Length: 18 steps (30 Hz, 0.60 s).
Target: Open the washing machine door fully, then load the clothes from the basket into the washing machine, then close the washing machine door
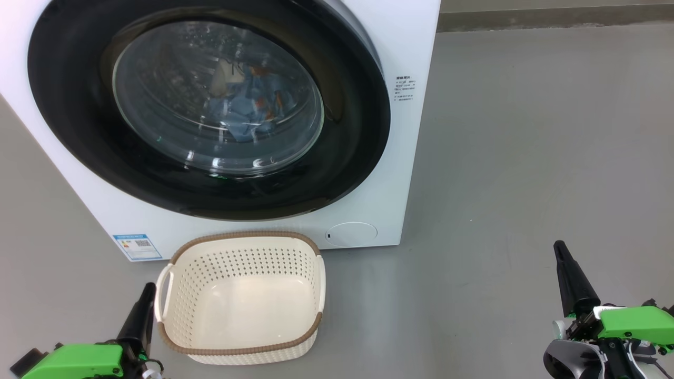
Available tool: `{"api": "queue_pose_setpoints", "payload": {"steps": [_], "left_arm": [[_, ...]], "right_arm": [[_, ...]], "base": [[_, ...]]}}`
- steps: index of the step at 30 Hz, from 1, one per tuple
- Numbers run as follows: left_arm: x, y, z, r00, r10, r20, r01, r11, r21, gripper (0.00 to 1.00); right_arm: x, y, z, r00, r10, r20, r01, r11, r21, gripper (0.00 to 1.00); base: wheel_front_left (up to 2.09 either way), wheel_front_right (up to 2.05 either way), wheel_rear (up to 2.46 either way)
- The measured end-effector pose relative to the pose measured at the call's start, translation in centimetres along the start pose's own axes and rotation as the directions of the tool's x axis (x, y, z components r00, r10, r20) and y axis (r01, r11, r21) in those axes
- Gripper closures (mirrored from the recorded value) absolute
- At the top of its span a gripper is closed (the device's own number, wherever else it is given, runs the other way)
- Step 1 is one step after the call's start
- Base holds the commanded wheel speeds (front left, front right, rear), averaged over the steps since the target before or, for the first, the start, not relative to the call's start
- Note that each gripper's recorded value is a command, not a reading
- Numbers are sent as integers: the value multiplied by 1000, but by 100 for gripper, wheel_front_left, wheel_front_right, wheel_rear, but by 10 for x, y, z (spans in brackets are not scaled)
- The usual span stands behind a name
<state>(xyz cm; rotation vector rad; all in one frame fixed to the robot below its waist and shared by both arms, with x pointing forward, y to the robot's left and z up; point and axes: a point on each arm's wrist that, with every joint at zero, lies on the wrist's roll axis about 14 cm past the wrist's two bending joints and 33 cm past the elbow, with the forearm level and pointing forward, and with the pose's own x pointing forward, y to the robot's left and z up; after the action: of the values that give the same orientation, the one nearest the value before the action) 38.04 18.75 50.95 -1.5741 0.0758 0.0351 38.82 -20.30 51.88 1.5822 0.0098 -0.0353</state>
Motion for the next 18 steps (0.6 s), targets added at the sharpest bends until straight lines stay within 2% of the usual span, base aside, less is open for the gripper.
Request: {"api": "queue_pose_setpoints", "payload": {"steps": [18], "left_arm": [[0, 0, 0, 1000, 0, 0, 0, 1000, 0, 100]], "right_arm": [[0, 0, -1, 1000, -1, -6, 1, 1000, -4, 100]], "base": [[0, 0, 0]]}}
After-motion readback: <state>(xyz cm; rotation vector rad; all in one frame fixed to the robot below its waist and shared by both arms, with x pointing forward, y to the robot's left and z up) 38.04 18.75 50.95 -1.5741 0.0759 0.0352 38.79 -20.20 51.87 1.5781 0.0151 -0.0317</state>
